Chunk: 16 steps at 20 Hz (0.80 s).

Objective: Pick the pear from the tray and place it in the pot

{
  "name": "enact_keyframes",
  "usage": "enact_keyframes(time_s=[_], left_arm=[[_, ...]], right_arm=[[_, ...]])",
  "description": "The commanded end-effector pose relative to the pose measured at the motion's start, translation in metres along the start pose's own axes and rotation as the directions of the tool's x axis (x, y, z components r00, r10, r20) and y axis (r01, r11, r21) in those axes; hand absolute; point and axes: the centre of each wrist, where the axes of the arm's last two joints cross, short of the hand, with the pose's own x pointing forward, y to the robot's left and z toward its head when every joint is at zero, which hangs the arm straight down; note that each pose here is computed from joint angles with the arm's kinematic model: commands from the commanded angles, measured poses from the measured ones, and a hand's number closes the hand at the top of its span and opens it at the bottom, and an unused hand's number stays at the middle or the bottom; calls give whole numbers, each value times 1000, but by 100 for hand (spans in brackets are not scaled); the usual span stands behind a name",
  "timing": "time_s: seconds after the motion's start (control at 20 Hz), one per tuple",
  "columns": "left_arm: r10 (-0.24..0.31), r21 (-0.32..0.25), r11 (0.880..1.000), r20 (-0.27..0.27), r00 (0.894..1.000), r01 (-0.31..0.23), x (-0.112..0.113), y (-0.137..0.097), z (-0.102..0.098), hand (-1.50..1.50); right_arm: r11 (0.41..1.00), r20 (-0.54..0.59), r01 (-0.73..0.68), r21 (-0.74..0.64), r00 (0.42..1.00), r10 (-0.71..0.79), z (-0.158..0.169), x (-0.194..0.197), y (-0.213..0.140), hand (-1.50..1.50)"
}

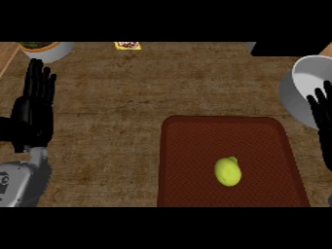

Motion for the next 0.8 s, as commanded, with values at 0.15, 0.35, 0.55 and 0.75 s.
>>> enact_keyframes(time_s=[0.15,0.35,0.55,0.75], left_arm=[[-36,-147,989,-133,990,16,-8,-11,12,0],[-33,-251,968,-232,972,-27,-18,-32,24,0],[-43,-238,971,-268,962,-23,-16,-10,28,0],[-47,-259,965,-302,952,-35,-1,-11,44,0]], right_arm=[[942,-185,320,107,937,-297,-9,-37,54,-150],[898,-183,-393,198,885,428,-5,-47,2,150],[964,4,-259,-56,966,260,42,-69,37,-150],[941,24,-338,19,941,337,60,-37,3,-150]])
